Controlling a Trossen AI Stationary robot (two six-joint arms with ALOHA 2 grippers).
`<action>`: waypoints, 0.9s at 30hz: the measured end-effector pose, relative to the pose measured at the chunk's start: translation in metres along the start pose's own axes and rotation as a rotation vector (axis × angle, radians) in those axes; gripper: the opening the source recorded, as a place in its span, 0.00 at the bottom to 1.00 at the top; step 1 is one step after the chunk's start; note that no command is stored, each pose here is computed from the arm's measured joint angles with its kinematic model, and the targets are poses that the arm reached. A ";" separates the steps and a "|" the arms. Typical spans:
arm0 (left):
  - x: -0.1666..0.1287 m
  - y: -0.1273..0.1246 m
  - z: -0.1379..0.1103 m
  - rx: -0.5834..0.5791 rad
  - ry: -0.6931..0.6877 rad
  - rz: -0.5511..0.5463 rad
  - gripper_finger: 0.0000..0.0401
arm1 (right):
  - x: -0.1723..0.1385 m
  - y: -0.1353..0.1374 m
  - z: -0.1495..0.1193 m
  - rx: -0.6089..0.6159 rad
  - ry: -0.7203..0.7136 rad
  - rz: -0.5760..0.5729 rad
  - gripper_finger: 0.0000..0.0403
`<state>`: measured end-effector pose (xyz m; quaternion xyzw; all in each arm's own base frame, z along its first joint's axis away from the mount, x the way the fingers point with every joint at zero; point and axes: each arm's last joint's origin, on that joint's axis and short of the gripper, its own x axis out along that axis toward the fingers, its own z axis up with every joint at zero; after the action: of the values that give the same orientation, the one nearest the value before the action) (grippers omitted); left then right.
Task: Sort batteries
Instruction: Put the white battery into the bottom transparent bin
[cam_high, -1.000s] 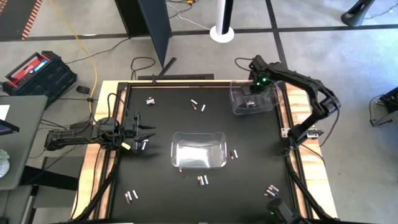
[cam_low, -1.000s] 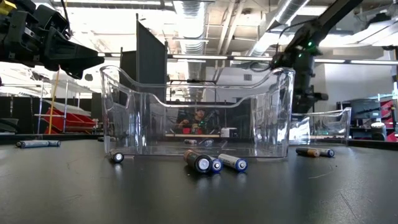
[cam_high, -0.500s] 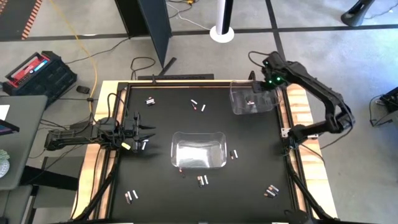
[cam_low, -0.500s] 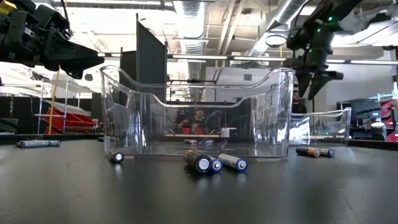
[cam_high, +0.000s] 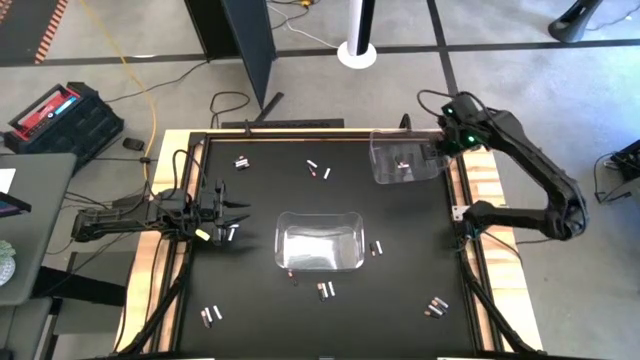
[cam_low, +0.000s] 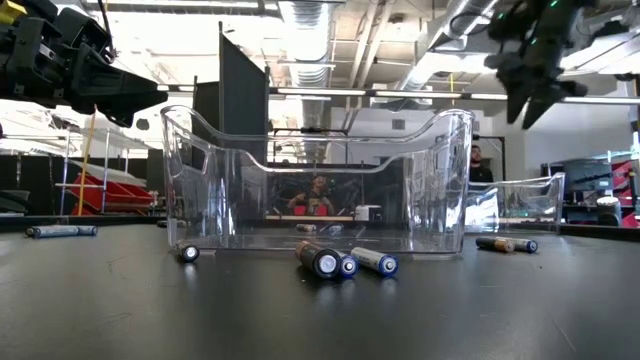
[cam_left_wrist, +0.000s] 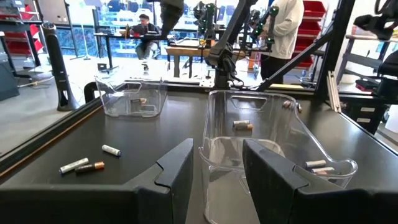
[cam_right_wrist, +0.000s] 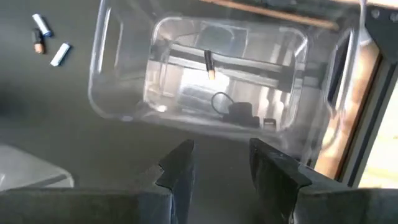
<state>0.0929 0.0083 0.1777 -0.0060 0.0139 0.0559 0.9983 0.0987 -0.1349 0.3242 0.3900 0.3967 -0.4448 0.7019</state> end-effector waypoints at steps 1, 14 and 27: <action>0.000 0.000 0.000 0.000 0.000 0.000 0.33 | -0.005 0.000 -0.005 0.002 -0.006 0.007 0.42; 0.000 0.001 0.003 -0.362 -0.039 0.018 0.33 | -0.024 -0.013 -0.083 0.179 -0.046 0.137 0.42; 0.000 0.001 0.003 -0.410 -0.039 0.019 0.33 | 0.016 -0.006 -0.122 0.270 0.046 0.278 0.42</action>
<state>0.0930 0.0090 0.1804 -0.2078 -0.0171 0.0669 0.9757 0.0720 -0.0315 0.2619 0.5417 0.2920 -0.3835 0.6886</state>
